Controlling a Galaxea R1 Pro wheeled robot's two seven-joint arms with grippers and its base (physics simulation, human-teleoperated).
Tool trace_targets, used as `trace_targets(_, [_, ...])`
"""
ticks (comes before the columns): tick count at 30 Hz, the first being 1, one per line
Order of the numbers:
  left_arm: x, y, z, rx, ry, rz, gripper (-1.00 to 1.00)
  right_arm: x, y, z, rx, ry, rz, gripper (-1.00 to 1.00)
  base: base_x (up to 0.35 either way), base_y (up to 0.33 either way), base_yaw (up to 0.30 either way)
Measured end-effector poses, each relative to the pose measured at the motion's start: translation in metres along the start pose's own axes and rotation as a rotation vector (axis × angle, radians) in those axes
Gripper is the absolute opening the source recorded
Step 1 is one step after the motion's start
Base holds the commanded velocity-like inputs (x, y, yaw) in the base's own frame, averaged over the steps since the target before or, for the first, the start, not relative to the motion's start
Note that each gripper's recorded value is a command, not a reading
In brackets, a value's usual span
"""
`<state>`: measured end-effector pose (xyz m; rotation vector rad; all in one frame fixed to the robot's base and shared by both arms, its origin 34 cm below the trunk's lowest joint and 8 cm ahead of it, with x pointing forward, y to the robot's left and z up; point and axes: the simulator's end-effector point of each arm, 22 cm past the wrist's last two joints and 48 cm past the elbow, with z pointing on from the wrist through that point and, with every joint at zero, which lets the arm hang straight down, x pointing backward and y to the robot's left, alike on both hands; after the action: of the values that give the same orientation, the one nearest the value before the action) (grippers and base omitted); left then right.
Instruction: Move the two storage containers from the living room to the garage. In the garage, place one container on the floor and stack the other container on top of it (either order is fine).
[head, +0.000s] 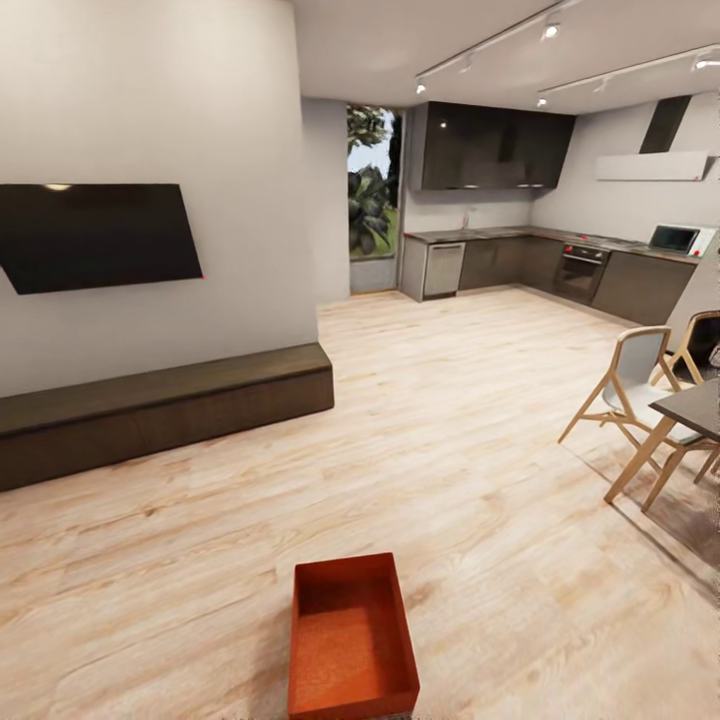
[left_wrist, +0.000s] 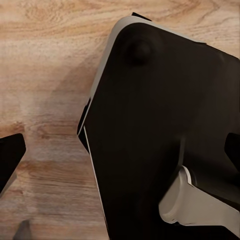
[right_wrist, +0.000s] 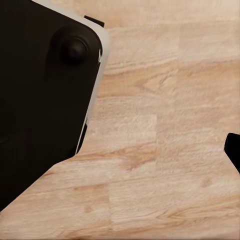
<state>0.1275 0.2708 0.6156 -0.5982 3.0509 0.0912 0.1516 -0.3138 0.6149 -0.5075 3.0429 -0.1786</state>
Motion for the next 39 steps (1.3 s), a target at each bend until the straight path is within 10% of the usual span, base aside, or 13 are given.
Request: trace_targets(39, [0.016, 0.007, 0.0, -0.017, 0.042, 0.003, 1.0, 0.017, 0.008, 0.0, -0.018, 0.048, -0.005, 1.0, 0.0, 0.0, -0.004])
